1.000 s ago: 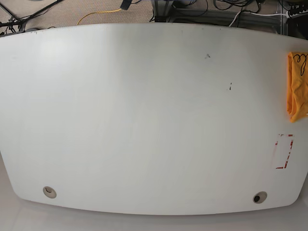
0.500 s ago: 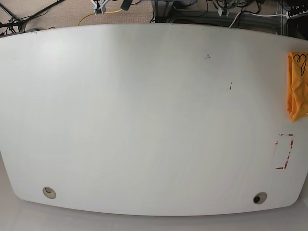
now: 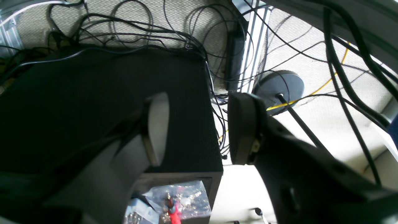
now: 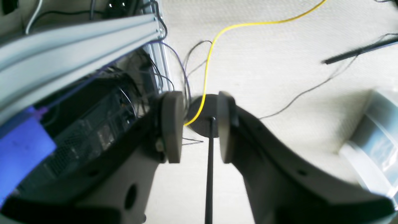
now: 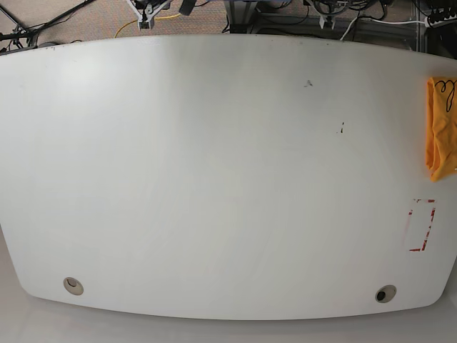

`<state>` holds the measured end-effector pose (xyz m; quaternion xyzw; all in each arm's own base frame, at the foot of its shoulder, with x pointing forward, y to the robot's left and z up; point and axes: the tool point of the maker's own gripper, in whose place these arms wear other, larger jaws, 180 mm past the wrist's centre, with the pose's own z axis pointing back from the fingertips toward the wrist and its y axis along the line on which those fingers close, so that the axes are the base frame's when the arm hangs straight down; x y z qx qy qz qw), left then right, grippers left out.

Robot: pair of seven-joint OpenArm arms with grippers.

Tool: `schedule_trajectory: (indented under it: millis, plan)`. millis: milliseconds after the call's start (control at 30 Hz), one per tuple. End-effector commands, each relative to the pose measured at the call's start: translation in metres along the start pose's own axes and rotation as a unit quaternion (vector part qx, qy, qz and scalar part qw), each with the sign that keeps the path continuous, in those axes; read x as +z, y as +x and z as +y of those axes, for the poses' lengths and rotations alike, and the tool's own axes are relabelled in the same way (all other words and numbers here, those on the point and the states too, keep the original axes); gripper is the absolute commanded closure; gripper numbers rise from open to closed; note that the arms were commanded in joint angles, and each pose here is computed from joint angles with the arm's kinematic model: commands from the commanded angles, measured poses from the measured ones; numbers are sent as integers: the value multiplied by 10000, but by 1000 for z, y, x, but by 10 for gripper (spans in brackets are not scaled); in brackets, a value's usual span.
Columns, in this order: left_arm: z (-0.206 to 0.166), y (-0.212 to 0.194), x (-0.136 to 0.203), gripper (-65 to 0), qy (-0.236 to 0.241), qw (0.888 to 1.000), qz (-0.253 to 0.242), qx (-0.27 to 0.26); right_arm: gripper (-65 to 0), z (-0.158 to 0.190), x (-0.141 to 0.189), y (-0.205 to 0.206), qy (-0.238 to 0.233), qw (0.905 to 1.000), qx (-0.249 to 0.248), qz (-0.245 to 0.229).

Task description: Fold the T-shirt properly

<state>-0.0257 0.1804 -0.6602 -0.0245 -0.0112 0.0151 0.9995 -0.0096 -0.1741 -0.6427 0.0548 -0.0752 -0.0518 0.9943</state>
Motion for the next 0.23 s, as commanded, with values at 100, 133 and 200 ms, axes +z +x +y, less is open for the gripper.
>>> schedule_trajectory:
  millis: [100, 133, 200]
  plan:
    - [4, -1, 1, -274, 34, 10000, 9, 17, -178, 6, -3, -1, 86, 9999, -45, 51]
    - [4, 0, 1, -274, 34, 10000, -6, 15, -178, 7, -4, 1, 95, 9999, -46, 36]
    - [4, 2, 1, -276, 33, 10000, -44, 10, -178, 8, -4, 2, 103, 9999, -49, 29]
